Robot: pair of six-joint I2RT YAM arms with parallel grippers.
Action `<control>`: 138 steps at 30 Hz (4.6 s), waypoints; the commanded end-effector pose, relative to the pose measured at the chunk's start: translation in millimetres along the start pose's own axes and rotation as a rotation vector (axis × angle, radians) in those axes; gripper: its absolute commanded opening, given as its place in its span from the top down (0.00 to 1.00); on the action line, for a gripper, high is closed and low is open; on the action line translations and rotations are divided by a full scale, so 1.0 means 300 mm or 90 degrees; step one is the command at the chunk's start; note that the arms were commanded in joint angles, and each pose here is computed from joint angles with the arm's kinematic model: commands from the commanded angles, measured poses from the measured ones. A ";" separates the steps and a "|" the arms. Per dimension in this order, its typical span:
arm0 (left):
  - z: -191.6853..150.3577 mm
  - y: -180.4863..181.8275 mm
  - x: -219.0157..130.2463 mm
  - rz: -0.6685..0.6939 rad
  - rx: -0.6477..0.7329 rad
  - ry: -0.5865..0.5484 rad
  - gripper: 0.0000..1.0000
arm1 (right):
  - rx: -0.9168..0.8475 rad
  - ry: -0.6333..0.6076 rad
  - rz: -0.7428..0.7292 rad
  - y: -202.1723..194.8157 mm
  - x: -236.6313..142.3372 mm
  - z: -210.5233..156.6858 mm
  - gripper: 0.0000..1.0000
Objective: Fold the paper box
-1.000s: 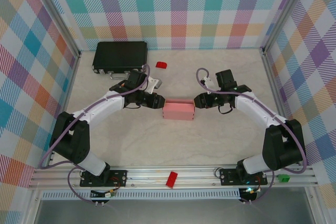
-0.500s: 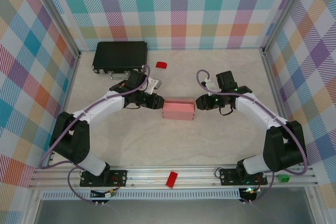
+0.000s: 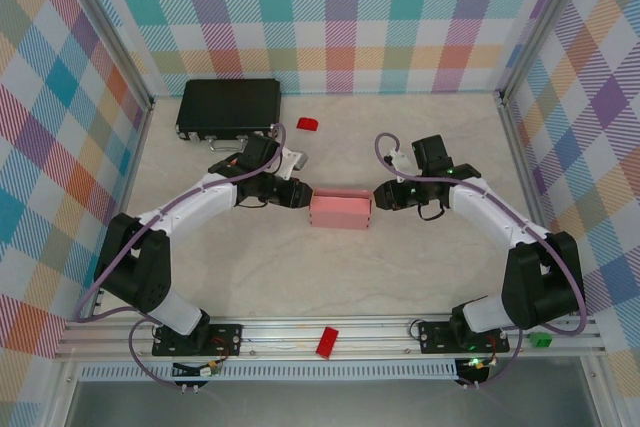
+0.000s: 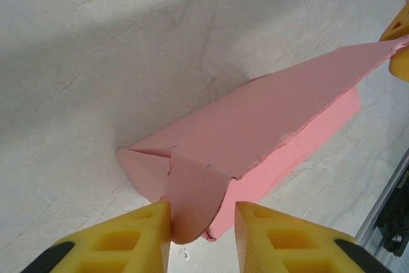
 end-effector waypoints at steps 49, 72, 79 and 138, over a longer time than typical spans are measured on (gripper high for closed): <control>-0.038 -0.039 -0.023 -0.025 -0.010 0.019 0.62 | 0.004 0.000 0.059 0.058 -0.006 0.015 0.74; -0.038 -0.039 -0.013 -0.039 -0.034 0.012 0.69 | 0.054 -0.013 0.067 0.054 0.024 0.022 0.79; -0.041 -0.034 -0.009 -0.035 -0.035 0.017 0.70 | 0.064 -0.010 0.057 0.049 0.026 0.027 0.81; -0.063 -0.015 0.026 0.009 -0.027 0.059 0.81 | 0.086 0.023 0.053 0.036 0.050 0.017 0.84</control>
Point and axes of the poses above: each hand's point on the last joint's axis, 136 mm out from that joint toward the fingers, its own x axis out along the fingers, its own y axis along the line the jaws close on, z = x × y, the point moved 10 cm from there along -x, back along the fingers, and after that the axes turned 12 degrees about -x, right-handed, at the moved point
